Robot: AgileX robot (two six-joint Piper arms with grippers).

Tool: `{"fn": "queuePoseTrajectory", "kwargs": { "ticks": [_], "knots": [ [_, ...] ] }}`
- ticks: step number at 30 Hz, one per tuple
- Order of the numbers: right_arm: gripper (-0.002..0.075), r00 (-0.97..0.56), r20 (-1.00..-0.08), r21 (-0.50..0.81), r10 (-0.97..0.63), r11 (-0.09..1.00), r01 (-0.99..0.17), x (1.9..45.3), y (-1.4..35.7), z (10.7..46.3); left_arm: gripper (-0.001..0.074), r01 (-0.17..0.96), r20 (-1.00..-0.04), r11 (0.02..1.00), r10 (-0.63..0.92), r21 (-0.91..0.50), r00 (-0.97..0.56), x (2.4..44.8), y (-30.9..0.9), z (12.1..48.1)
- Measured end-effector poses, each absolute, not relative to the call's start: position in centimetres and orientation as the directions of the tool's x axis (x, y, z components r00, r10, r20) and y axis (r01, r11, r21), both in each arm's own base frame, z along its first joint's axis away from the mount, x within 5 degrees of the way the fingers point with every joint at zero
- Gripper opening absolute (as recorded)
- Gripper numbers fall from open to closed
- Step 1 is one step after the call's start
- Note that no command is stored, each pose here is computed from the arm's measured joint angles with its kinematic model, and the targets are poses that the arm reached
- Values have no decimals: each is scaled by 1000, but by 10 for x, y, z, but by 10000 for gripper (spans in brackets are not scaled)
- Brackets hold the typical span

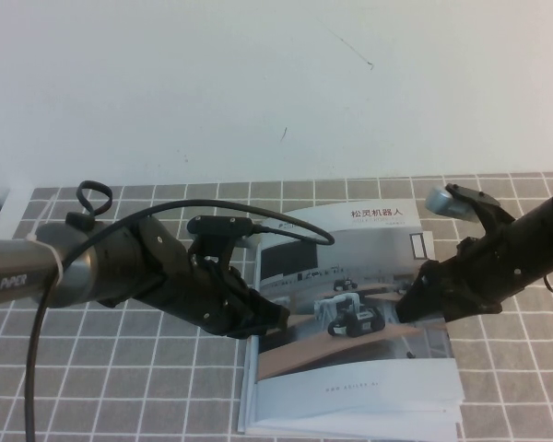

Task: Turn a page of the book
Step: Open the closed book

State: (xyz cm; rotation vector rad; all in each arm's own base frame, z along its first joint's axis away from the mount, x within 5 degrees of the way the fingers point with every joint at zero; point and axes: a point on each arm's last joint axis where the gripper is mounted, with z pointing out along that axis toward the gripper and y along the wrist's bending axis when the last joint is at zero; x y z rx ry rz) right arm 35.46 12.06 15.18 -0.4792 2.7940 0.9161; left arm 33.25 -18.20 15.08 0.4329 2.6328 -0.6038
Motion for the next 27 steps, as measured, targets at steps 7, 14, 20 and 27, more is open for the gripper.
{"fn": "queuePoseTrajectory", "kwargs": {
  "ticks": [7,14,20,27],
  "knots": [
    [477,-921,-238,544,-307,744,-388,359,122,165,-4,375,-444,855,197,-359,-874,333,-181,151],
    [475,-914,-195,552,-356,730,-402,363,123,183,-4,376,-443,849,195,-370,-875,333,-182,151],
    [475,-904,-185,539,-385,730,-421,361,125,183,-4,368,-435,847,186,-383,-881,332,-183,150],
    [475,-881,-168,514,-442,723,-461,365,123,197,-4,364,-422,843,185,-397,-888,331,-184,150]
  ]
}}
